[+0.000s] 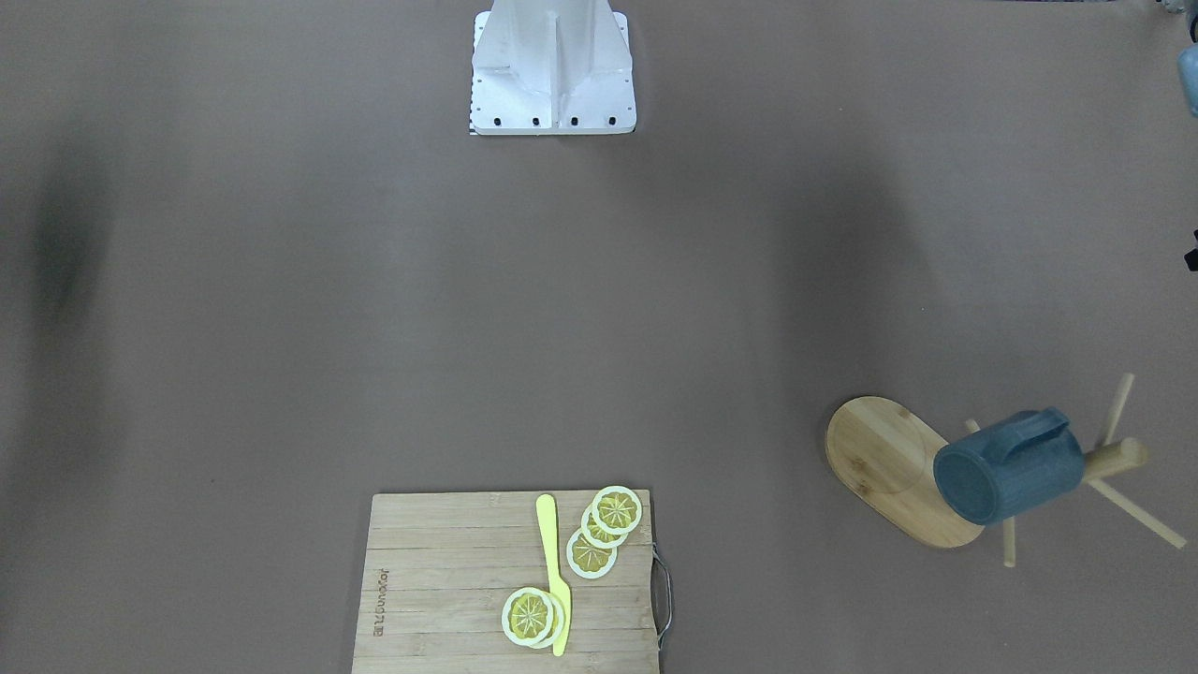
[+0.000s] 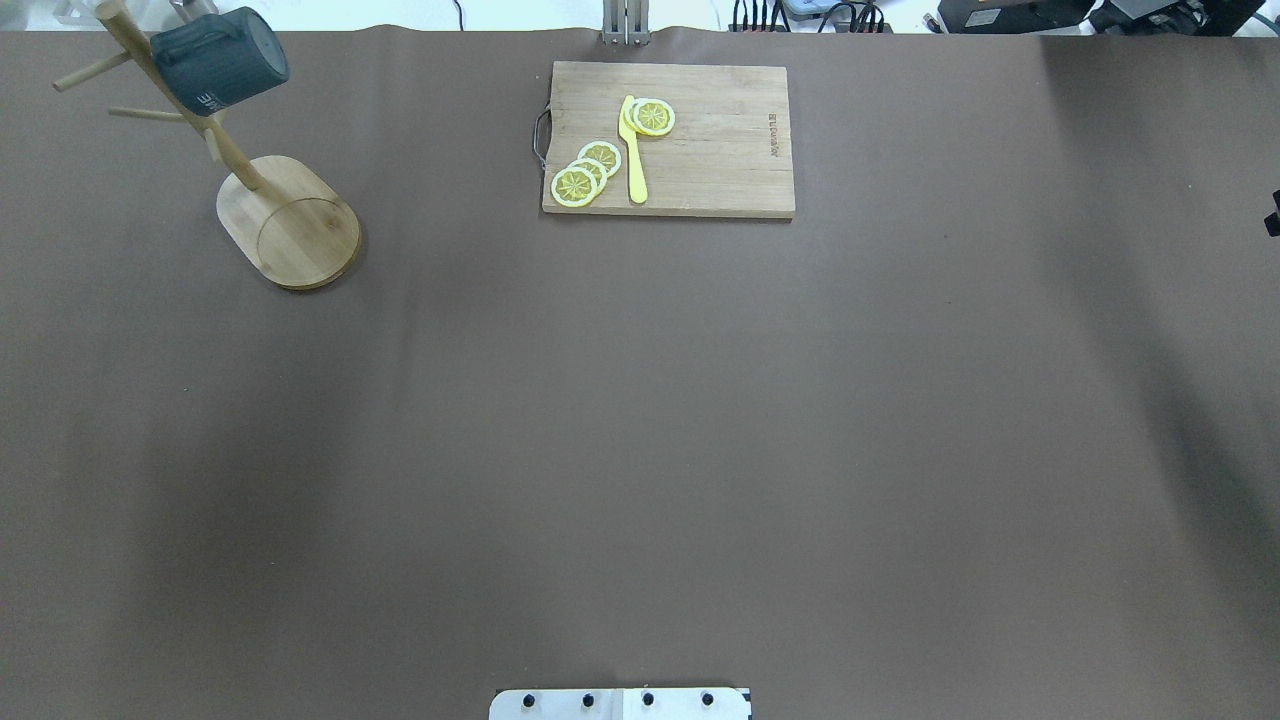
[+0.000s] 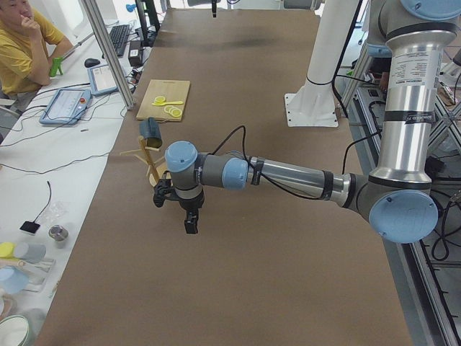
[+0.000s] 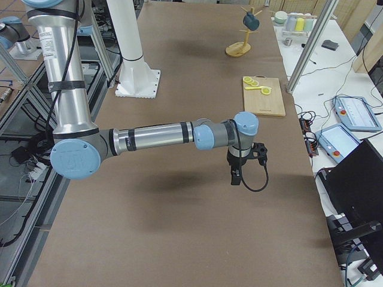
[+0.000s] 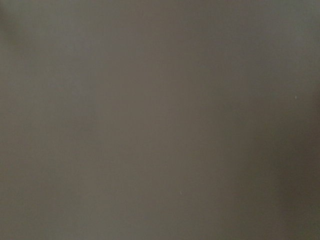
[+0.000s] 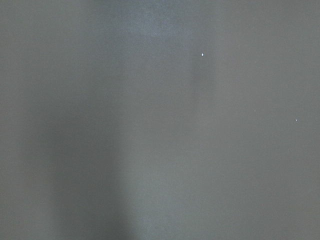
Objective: Hang cup on storage rack
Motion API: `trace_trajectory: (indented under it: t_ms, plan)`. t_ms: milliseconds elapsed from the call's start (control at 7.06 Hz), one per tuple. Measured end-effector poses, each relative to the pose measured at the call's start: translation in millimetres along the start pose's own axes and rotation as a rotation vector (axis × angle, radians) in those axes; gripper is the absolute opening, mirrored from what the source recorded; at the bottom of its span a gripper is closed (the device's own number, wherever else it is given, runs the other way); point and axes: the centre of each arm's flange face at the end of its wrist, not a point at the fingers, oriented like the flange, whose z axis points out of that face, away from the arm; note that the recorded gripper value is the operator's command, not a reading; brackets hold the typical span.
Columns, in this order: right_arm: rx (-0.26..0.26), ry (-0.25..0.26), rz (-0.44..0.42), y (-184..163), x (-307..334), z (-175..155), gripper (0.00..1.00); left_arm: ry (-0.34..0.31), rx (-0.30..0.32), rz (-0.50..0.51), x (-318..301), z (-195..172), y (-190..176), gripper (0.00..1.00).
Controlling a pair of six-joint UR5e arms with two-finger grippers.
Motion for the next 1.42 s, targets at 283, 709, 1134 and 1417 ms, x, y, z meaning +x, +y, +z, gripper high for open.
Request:
trace_trajectory:
  t_ms: [283, 709, 1134, 1417]
  plan:
    - [-0.003, -0.005, -0.001, 0.5, 0.5, 1.1, 1.00, 0.009, -0.015, -0.012, -2.0, 3.5, 3.5, 0.98]
    - [-0.004, -0.024, -0.002, 0.7, -2.0, 0.3, 1.00, 0.011, -0.010, -0.005, 0.1, 3.5, 1.8, 0.98]
    - [0.000, -0.027, -0.005, -0.3, -4.0, -1.7, 1.00, 0.014, 0.019, 0.028, 3.7, 1.6, -4.2, 0.98]
    - [0.002, -0.027, -0.007, -0.5, -4.7, -2.4, 1.00, 0.015, 0.024, 0.034, 4.6, 1.7, -4.8, 0.98]
